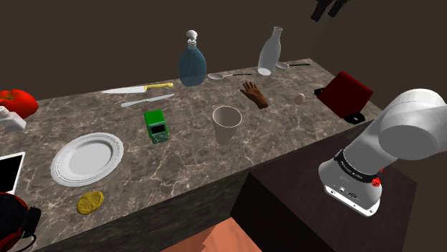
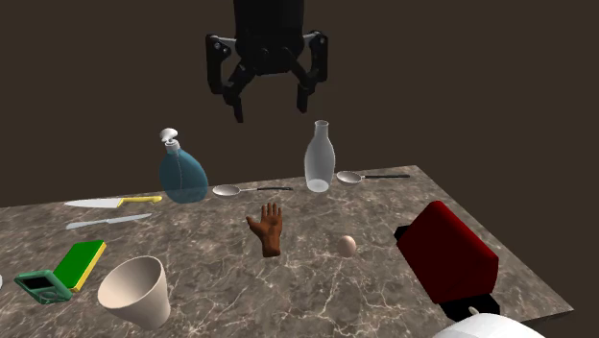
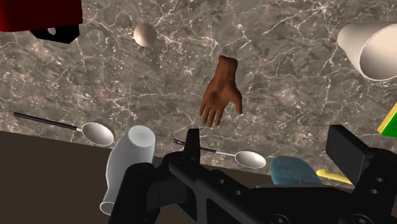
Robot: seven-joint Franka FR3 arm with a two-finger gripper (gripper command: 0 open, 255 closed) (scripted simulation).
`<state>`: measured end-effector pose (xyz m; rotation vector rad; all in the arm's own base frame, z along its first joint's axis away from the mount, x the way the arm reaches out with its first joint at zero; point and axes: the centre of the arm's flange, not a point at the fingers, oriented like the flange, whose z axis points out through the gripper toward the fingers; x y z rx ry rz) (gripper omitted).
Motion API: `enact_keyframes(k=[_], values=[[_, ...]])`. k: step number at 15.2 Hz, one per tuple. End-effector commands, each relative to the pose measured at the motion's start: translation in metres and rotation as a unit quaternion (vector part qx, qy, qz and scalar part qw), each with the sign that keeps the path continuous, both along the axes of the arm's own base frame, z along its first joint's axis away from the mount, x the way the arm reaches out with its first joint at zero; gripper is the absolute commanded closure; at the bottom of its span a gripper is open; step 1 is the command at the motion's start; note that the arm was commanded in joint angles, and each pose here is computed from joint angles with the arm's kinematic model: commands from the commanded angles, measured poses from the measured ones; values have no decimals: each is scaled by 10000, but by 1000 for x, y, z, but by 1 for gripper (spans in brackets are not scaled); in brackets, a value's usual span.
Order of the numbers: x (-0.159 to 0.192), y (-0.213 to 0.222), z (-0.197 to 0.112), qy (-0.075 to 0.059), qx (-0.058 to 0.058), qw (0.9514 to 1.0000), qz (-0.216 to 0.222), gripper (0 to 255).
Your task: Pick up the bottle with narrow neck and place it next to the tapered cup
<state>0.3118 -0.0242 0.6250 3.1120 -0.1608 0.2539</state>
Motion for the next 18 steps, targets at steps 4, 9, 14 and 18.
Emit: enact_keyframes(k=[4, 9, 14, 18], values=[[27, -25, -15, 4, 0, 10000, -63, 0], [71, -67, -41, 12, 1, 9999, -168, 0], [114, -109, -67, 19, 2, 9996, -273, 0], [147, -144, -88, 25, 2, 9994, -357, 0]])
